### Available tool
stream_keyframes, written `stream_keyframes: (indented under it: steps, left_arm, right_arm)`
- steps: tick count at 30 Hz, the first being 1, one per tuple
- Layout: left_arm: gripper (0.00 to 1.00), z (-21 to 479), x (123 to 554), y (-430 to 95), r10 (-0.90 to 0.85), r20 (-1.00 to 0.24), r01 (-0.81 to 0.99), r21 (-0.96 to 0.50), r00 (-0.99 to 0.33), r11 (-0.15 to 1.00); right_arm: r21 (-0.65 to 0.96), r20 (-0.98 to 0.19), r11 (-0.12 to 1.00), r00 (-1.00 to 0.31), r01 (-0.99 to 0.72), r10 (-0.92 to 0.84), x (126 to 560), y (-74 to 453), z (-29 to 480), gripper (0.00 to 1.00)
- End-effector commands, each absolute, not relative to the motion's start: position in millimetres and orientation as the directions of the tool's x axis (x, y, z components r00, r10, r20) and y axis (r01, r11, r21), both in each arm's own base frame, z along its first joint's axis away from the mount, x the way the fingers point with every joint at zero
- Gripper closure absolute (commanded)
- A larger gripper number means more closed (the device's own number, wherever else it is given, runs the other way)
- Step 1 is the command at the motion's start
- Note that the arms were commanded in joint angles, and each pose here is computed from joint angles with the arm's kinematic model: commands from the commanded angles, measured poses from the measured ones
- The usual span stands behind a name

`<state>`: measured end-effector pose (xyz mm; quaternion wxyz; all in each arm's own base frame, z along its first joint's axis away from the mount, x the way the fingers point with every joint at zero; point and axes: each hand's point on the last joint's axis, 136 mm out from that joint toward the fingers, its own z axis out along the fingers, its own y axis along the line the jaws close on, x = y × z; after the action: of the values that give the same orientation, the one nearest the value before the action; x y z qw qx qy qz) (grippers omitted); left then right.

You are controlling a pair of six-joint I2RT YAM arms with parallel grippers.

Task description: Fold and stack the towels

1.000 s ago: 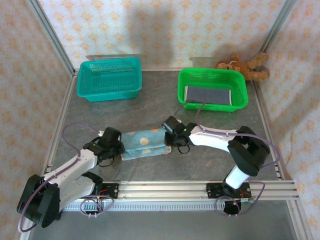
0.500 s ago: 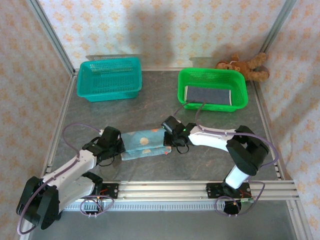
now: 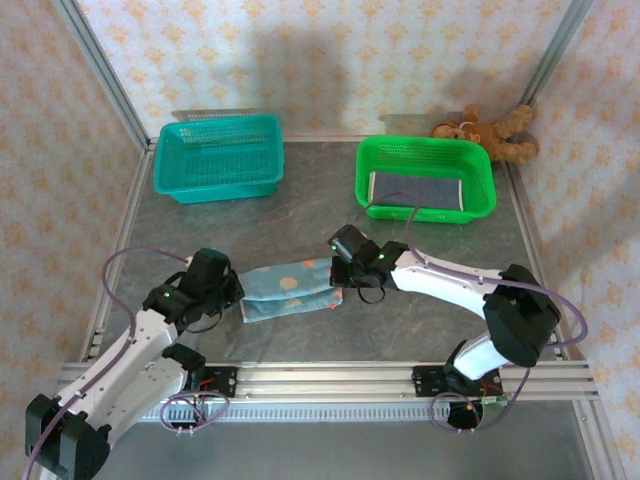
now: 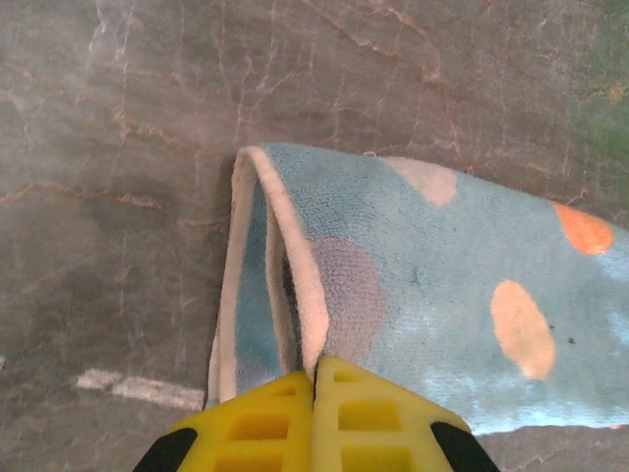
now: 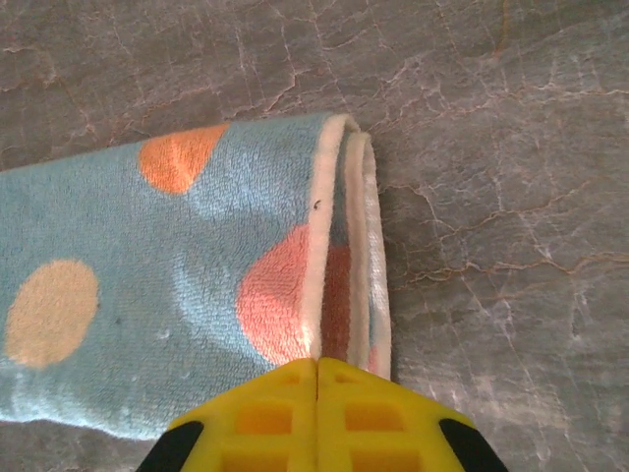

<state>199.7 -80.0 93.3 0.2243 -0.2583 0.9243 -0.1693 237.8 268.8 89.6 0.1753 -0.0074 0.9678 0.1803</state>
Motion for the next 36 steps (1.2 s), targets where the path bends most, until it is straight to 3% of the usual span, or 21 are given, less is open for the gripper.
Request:
stream_keyframes:
  steps: [1, 10, 19, 21, 24, 36]
  left_arm:
    - [1.00, 97.2, 182.4, -78.9, -0.582, -0.268, -0.449, -0.424, -0.768, 0.787]
    - [1.00, 67.7, 158.8, -89.0, -0.610, -0.161, -0.504, -0.424, -0.776, 0.753]
    - [0.99, 28.5, 144.9, -86.2, -0.627, -0.128, -0.540, -0.396, -0.768, 0.742]
    - [0.78, 22.1, 144.5, -86.3, -0.630, -0.123, -0.545, -0.395, -0.767, 0.740]
    - [0.59, 22.4, 148.0, -87.9, -0.623, -0.131, -0.535, -0.399, -0.771, 0.745]
    - [0.49, 54.1, 194.1, -90.8, -0.488, -0.298, -0.392, -0.328, -0.821, 0.860]
  right_arm:
    - [0.331, -0.354, 0.940, -0.934, -0.081, 0.044, 235.5, 259.9, 101.6, 1.00]
    - [0.317, -0.296, 0.947, -0.954, -0.055, 0.044, 224.0, 254.0, 70.8, 1.00]
    - [0.285, -0.251, 0.957, -0.968, -0.046, 0.028, 217.3, 251.0, 37.1, 1.00]
    - [0.290, -0.250, 0.956, -0.968, -0.053, 0.022, 216.5, 252.6, 36.3, 0.92]
    - [0.294, -0.264, 0.954, -0.965, -0.066, 0.015, 216.9, 254.1, 41.0, 0.69]
    - [0.294, -0.386, 0.945, -0.922, -0.146, -0.023, 245.0, 271.4, 55.9, 0.55]
